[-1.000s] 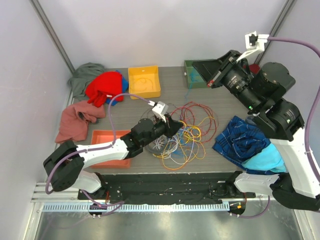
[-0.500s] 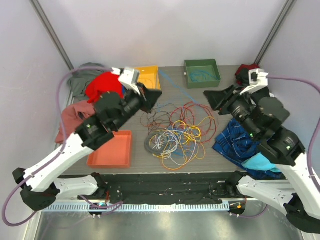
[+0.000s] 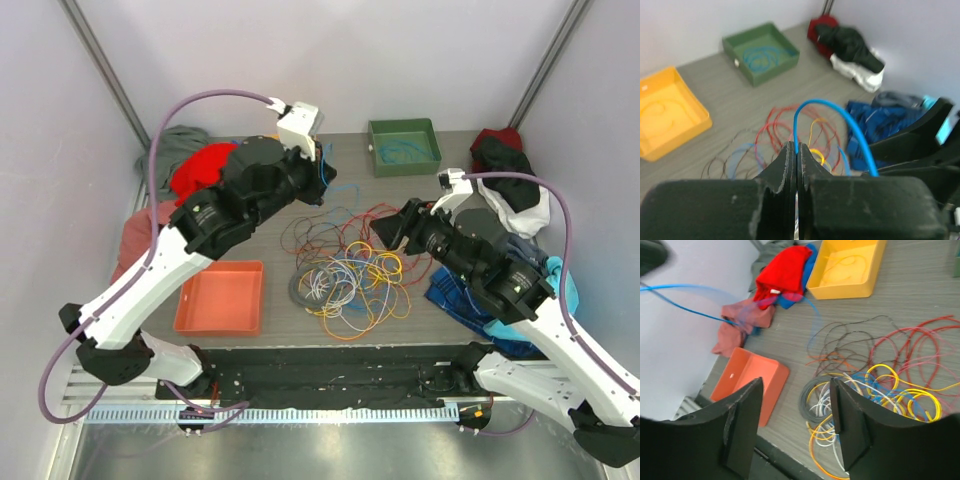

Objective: Untangle the cables

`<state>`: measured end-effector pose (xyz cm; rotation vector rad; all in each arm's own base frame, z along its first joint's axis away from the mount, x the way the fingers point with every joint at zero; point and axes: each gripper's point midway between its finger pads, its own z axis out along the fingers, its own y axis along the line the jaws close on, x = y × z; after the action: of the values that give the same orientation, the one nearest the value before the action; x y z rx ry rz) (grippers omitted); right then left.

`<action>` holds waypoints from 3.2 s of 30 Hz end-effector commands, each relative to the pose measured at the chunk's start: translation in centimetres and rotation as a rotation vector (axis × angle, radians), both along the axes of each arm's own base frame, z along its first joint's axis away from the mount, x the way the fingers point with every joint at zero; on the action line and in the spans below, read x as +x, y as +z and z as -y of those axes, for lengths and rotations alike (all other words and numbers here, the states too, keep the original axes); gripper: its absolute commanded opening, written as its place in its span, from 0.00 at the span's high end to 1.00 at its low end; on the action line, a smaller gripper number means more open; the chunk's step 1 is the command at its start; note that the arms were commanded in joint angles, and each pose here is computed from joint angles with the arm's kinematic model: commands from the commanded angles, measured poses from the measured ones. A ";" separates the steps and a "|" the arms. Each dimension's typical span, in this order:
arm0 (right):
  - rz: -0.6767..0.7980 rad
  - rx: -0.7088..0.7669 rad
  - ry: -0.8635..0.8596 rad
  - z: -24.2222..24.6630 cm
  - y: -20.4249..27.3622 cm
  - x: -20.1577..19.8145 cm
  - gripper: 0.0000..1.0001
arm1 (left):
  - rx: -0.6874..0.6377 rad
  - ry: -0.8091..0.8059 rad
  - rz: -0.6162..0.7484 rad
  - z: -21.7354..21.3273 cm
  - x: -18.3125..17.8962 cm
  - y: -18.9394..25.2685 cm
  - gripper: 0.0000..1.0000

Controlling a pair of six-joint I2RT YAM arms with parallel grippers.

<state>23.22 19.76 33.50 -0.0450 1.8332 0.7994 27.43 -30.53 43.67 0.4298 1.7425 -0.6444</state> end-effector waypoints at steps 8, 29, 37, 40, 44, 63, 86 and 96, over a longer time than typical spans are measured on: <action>0.162 0.237 0.168 -2.9 4.7 -1.7 0.30 | 0.071 -0.014 -0.100 1.1 0.3 -3.6 1.00; 0.198 0.247 0.210 -5.0 2.3 -0.3 0.32 | 0.035 -0.119 -0.239 4.7 -0.4 -5.4 1.00; 0.247 0.239 0.190 -4.5 0.4 -0.1 0.29 | -0.010 -0.151 -0.271 6.0 -0.5 -4.7 1.00; 0.267 0.237 0.155 -4.2 0.1 0.6 0.28 | -0.027 -0.176 -0.287 6.8 -0.7 -4.6 1.00; 0.314 0.264 0.130 -4.1 -0.1 1.2 0.27 | -0.056 -0.193 -0.308 7.6 -0.8 -4.6 1.00; 0.342 0.355 -0.023 -3.4 -2.1 4.2 0.81 | -0.046 -0.180 -0.330 7.1 -1.0 -6.5 0.99; 0.426 0.249 0.005 -1.1 -4.6 1.3 0.28 | -0.159 -0.173 -0.321 8.1 -0.1 -3.5 0.99; 0.543 0.265 -0.005 -1.0 -4.3 1.5 0.27 | -0.198 -0.209 -0.340 8.4 -0.8 -2.5 0.98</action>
<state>25.28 21.24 24.61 -0.0810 1.4168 0.8866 26.99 -38.71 38.86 0.3888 2.0021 -1.0065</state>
